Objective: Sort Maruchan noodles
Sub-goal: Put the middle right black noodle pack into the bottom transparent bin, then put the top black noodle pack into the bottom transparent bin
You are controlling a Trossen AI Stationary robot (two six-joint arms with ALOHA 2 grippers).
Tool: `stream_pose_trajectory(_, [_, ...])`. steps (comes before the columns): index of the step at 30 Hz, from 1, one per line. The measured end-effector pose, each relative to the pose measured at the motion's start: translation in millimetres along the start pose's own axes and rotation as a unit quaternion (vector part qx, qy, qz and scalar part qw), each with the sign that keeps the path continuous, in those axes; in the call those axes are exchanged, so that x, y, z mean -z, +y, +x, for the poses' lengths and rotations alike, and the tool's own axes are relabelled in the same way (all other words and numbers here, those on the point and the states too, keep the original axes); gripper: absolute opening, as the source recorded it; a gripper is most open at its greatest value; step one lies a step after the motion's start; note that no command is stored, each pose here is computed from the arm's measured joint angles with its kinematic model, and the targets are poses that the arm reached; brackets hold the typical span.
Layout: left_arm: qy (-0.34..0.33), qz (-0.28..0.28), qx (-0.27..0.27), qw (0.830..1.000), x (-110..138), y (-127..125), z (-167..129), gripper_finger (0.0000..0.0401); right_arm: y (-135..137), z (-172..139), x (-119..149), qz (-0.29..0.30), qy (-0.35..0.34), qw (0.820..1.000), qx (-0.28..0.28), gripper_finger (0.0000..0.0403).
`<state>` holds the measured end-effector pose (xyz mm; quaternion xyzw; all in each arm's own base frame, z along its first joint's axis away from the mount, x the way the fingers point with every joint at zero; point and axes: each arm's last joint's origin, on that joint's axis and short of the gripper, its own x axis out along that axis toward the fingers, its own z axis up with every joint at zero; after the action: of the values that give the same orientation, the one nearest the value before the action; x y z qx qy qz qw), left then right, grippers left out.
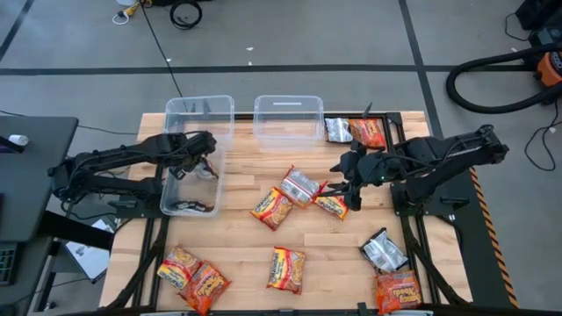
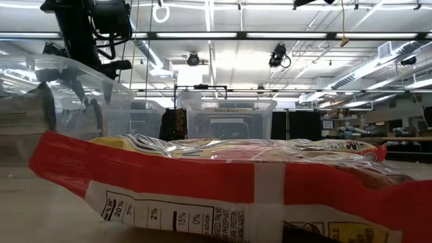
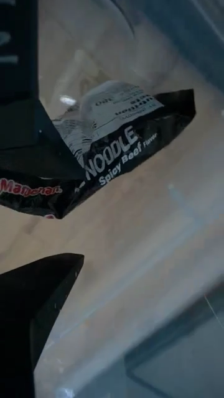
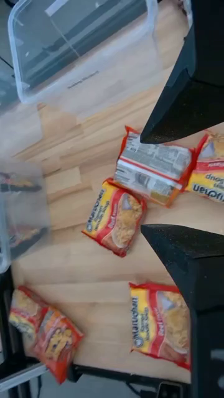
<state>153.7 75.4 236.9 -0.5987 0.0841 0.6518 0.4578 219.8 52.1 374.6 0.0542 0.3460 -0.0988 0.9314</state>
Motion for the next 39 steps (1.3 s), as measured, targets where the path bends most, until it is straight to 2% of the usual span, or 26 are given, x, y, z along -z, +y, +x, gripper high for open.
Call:
stream_pose_trajectory(9, [-0.026, 0.012, 0.027, 0.999, -0.6, -4.4, -0.1, 0.0210, 10.5, -3.4, -1.3, 0.034, -0.021, 0.999, -0.025, 0.0227])
stream_pose_trajectory(17, [-0.028, 0.053, 0.035, 0.998, 3.1, -4.1, -3.2, 0.0210, 16.2, -6.5, 0.7, 0.065, -0.035, 0.997, -0.008, 0.0227])
stream_pose_trajectory(22, [-0.027, 0.116, 0.073, 0.990, 3.2, -15.4, -24.1, 0.0210, 15.8, -6.5, 0.9, 0.065, -0.037, 0.997, -0.001, 0.0227])
stream_pose_trajectory(24, [-0.022, 0.149, 0.091, 0.984, 3.6, -21.3, -37.3, 0.0210, 12.9, -6.5, 2.7, 0.079, -0.041, 0.995, 0.035, 0.0227])
stream_pose_trajectory(28, [-0.011, 0.242, 0.137, 0.961, 11.0, -29.5, -65.2, 0.0210, -3.8, -4.7, 11.4, 0.154, -0.023, 0.979, 0.133, 0.0227])
stream_pose_trajectory(32, [0.036, 0.366, 0.166, 0.915, 26.9, -23.9, -85.2, 0.0210, -25.3, 0.9, 22.2, 0.175, 0.049, 0.961, 0.209, 0.0227])
stream_pose_trajectory(34, [0.059, 0.410, 0.157, 0.896, 34.5, -14.4, -88.2, 0.0210, -32.7, 5.9, 25.4, 0.160, 0.088, 0.955, 0.235, 0.0227])
stream_pose_trajectory(37, [0.068, 0.466, 0.133, 0.872, 42.7, 1.9, -90.0, 0.0210, -41.4, 20.4, 27.5, 0.093, 0.136, 0.951, 0.260, 0.0227])
stream_pose_trajectory(39, [0.067, 0.488, 0.139, 0.859, 48.5, 8.1, -92.2, 0.0210, -49.6, 37.2, 31.7, 0.054, 0.169, 0.946, 0.271, 0.0227])
